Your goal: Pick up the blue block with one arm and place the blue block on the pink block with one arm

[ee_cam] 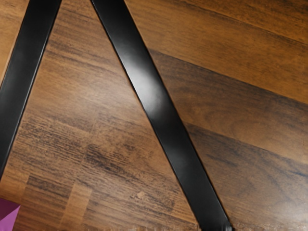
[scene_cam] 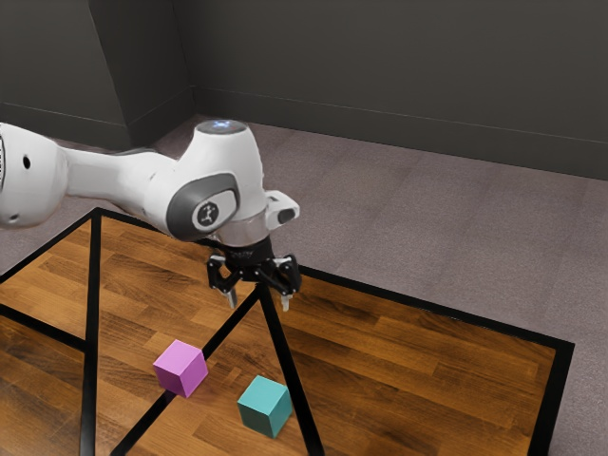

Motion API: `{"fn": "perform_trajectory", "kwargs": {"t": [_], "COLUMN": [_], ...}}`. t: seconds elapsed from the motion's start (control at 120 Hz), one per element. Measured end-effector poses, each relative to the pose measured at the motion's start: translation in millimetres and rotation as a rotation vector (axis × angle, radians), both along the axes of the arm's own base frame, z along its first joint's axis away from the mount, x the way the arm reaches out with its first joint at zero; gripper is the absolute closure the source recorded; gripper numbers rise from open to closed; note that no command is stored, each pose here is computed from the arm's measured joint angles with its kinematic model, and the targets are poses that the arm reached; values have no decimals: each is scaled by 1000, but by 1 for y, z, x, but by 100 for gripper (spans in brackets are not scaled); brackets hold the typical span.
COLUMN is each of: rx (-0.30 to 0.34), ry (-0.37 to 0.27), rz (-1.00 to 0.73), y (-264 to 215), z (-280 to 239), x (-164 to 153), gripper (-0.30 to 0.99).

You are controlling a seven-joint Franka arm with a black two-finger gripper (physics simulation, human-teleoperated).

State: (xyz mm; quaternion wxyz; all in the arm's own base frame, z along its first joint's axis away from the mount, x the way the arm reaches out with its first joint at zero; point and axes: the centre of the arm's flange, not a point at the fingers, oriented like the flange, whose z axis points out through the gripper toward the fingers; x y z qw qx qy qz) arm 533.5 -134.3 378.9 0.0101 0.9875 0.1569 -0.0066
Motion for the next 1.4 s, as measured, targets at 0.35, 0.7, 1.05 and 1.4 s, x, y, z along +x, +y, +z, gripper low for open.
{"fn": "perform_trajectory", "kwargs": {"t": [0.35, 0.7, 1.05, 1.4], "rx": [-77, -47, -64, -58], "ry": [-15, -30, -23, -25], "rz": [-102, -210, -247, -184], "y": [-37, -43, -47, -17], "z": [-32, -48, -77, -80], "x": [-38, -63, -78, -88], "gripper": [0, 0, 0, 0]}}
